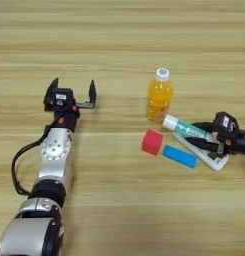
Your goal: Move the objects on the table
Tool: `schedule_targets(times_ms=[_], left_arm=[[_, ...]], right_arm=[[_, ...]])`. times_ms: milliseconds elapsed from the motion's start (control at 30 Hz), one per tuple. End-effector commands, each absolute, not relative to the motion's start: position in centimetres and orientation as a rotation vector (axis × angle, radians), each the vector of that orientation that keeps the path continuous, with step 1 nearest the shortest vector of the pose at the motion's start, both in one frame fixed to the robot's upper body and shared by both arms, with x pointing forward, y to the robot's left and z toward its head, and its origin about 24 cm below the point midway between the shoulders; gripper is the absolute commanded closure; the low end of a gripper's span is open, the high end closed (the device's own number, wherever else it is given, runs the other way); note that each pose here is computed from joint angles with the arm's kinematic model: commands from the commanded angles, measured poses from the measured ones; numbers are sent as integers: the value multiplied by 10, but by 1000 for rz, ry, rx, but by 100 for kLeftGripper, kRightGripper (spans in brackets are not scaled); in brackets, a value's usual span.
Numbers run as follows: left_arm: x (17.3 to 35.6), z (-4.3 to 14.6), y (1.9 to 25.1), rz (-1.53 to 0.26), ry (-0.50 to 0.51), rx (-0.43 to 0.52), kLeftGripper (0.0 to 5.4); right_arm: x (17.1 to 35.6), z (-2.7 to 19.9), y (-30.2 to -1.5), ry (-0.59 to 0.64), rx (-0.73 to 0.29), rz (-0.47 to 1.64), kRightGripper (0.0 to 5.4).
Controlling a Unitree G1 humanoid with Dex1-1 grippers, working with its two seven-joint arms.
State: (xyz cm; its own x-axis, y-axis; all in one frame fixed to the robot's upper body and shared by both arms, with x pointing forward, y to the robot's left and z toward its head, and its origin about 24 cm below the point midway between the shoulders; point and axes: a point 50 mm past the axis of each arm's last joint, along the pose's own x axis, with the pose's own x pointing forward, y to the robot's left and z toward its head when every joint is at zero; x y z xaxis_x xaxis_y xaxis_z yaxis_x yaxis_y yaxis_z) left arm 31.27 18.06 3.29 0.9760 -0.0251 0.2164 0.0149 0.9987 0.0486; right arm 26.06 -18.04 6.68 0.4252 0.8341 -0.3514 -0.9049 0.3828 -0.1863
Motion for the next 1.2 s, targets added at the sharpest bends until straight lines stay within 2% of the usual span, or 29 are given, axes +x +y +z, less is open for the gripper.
schedule_targets(times_ms=[33, 167, 867, 1200], left_arm=[[315, 37, 177, -30, -233, 56, 0], [315, 36, 177, -28, -234, 56, 0], [315, 37, 174, -30, -237, 54, 0], [315, 37, 173, -30, -240, 53, 0]], right_arm=[[266, 65, -163, 200, -366, 1138, 374], [275, 66, -155, 184, -336, 1093, 374], [286, 64, -132, 169, -318, 1106, 374], [291, 59, -133, 192, -309, 1086, 374]])
